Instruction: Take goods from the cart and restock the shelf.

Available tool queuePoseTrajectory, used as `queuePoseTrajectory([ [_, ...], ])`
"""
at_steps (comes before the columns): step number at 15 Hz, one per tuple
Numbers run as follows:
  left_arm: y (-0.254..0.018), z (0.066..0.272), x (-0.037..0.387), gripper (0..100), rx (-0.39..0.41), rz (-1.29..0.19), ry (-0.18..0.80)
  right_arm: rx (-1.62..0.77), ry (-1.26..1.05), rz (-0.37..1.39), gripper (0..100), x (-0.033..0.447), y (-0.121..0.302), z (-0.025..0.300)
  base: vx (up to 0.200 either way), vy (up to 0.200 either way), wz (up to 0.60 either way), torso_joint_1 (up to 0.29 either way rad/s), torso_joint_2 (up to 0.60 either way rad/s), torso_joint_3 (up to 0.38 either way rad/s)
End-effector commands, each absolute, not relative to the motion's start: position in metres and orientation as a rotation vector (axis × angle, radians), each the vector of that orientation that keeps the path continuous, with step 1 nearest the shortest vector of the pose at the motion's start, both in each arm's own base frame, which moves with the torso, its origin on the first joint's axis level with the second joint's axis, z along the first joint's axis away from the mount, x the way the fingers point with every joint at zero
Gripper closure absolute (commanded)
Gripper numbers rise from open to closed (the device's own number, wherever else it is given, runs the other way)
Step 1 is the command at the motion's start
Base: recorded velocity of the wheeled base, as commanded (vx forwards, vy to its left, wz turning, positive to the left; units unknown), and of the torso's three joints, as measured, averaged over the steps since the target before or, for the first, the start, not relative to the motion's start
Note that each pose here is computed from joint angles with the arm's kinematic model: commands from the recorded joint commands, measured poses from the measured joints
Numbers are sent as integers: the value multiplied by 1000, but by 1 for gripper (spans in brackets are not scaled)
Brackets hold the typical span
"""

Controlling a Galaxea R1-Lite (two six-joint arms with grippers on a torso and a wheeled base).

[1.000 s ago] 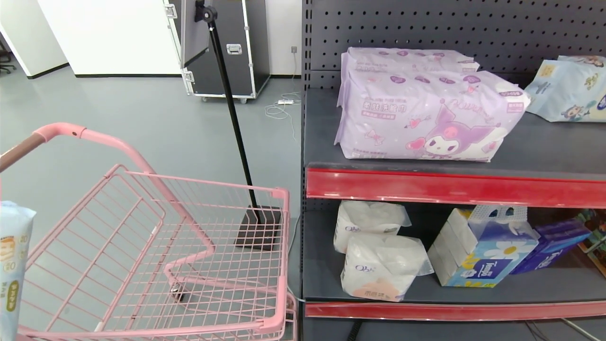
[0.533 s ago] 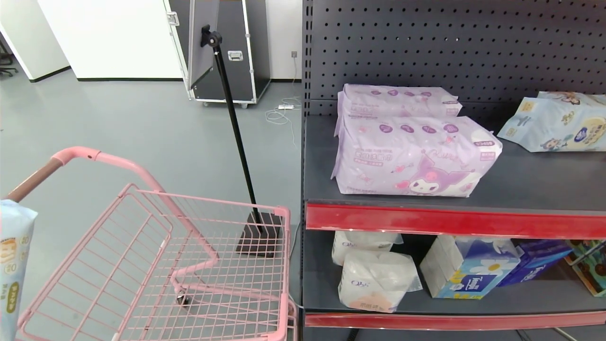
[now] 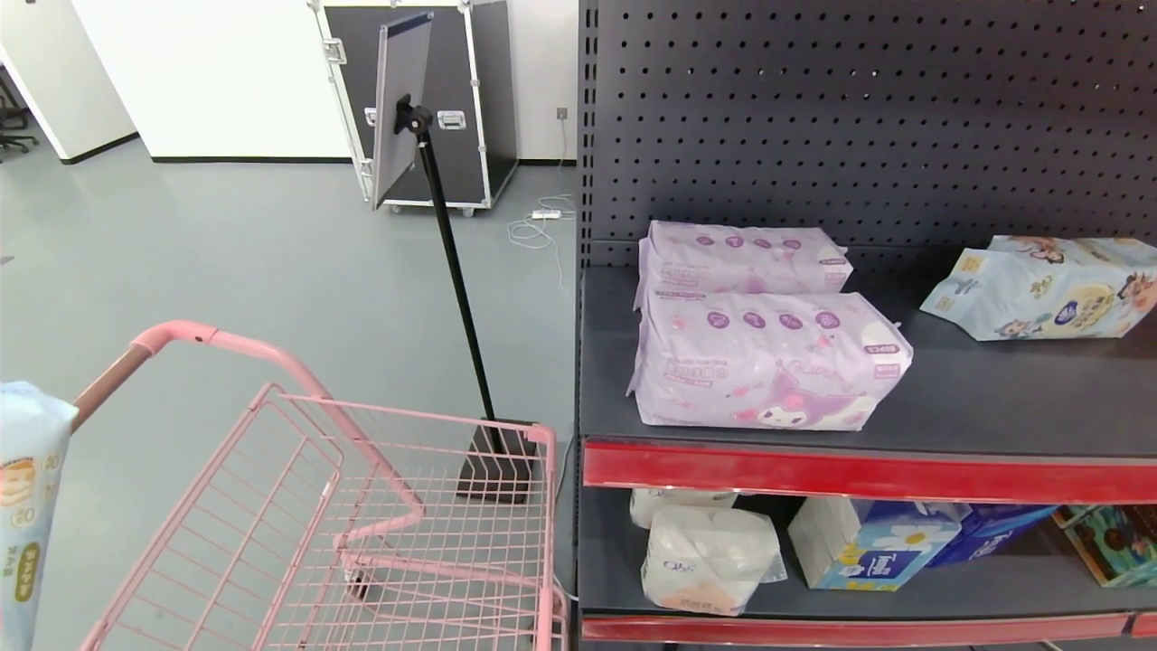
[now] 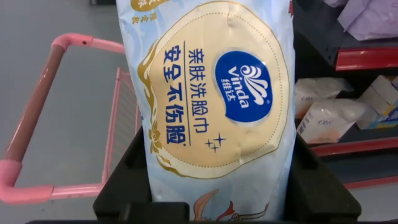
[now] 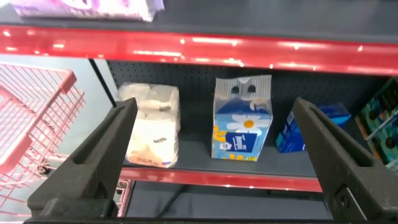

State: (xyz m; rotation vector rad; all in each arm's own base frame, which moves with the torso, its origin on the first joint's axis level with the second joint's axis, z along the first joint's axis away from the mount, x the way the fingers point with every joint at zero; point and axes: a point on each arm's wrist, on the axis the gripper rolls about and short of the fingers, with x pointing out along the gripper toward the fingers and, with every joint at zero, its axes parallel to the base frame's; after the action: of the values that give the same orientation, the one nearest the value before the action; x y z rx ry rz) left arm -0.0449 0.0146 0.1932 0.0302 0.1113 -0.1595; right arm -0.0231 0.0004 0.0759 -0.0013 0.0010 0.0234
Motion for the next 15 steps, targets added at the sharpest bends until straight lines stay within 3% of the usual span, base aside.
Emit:
queuePoseTrajectory([
  [1,15,194,-44,100,43,-165,113,-2,2,25,0,-23,0,76,0,0,0,163,-408,-242],
  [6,15,194,-43,100,104,-144,113,-2,2,25,0,-23,0,76,0,0,0,78,-184,-107],
  [11,15,194,-44,100,103,-142,107,-2,2,25,0,-23,0,76,0,0,0,0,0,0],
  [15,15,194,-44,100,103,-144,112,-2,2,25,0,-23,0,76,0,-200,0,4,-1,5],
])
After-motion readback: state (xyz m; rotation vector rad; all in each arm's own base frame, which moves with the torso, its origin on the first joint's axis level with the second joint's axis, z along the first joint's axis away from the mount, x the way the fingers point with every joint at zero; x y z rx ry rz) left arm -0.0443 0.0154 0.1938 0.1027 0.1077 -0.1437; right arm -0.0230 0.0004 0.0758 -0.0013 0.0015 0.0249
